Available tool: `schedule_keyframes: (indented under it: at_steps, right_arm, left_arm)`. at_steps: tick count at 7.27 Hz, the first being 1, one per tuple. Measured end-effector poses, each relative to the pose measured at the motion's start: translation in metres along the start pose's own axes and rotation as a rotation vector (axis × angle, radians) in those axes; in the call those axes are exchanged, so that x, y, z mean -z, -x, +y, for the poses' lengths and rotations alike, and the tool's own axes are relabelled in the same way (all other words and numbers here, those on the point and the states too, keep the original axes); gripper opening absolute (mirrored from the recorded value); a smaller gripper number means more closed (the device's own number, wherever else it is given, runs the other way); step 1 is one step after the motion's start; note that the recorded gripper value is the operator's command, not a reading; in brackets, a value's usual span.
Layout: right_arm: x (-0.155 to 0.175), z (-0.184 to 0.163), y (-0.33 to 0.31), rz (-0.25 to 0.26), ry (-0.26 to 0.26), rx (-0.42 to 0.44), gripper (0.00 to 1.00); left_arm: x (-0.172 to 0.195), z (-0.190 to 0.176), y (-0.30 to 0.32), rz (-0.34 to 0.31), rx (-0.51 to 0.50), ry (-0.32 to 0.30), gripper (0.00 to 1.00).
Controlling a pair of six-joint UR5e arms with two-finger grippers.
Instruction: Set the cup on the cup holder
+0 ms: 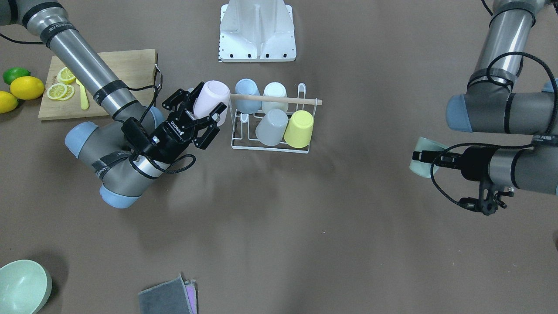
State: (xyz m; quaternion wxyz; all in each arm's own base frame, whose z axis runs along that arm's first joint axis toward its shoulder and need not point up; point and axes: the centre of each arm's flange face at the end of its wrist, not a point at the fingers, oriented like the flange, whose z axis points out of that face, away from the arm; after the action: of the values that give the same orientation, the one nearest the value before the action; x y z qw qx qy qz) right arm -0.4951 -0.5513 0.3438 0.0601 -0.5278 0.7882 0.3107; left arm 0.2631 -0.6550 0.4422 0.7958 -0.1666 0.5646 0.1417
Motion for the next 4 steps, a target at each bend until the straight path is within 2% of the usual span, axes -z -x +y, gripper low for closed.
schedule_keyframes:
  at_steps: [2,4]
  right_arm:
    - [-0.015,0.004,-0.013,-0.014,-0.009,0.005,0.19]
    - [-0.025,0.01,-0.02,-0.014,-0.006,0.064,0.19]
  left_arm:
    - [0.01,-0.003,-0.03,0.014,-0.137,-0.097,0.07]
    - [0.019,0.001,-0.058,0.031,-0.249,-0.165,0.03]
